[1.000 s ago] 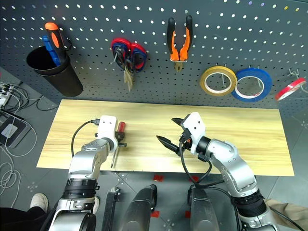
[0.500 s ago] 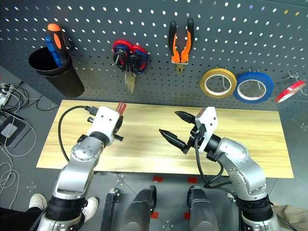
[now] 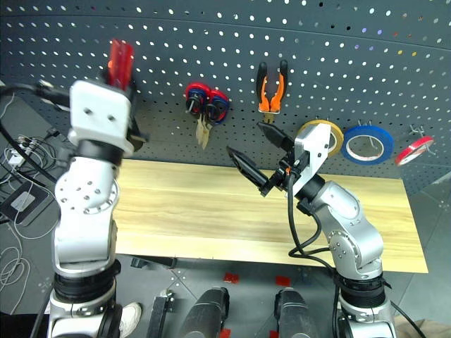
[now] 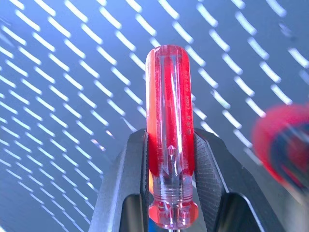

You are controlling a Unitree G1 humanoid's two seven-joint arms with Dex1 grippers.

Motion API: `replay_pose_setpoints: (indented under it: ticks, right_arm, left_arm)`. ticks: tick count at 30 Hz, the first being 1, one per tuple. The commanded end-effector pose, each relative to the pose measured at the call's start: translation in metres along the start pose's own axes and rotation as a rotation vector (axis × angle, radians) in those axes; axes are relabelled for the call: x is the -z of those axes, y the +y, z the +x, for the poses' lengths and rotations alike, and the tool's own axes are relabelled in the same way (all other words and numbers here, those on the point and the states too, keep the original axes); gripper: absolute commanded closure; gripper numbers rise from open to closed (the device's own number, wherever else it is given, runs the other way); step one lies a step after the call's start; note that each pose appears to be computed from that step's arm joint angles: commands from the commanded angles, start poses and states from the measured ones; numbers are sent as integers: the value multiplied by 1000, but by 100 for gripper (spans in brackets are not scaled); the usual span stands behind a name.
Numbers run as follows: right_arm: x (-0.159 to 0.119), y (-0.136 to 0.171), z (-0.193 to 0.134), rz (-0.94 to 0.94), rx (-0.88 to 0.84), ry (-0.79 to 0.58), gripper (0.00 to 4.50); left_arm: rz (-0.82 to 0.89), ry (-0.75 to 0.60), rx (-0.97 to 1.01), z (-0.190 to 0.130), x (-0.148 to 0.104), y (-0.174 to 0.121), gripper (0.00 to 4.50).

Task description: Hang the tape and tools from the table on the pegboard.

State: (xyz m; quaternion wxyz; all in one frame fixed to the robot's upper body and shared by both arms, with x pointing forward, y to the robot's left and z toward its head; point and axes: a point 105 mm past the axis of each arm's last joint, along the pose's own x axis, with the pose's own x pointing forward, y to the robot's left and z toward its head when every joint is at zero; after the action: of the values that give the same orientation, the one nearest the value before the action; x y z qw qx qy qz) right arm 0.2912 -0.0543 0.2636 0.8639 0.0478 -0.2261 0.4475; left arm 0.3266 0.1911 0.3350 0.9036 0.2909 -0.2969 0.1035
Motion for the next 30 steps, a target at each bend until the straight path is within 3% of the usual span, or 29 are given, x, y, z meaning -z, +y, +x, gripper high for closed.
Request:
replay_pose_setpoints:
  ticks: [1,5,13,30]
  right_arm:
    - [-23,-2,9,-35,8,-87,0]
    - [-26,0,15,-41,9,-98,0]
    - [-26,-2,25,-53,36,-107,0]
    - [15,11,14,-47,-25,26,0]
  left_arm:
    - [-1,-88,-81,25,-18,23,355]
    - [-11,-125,-94,41,-23,25,355]
    - [-69,-116,-130,64,-8,25,355]
    - [-115,85,-122,37,56,9,355]
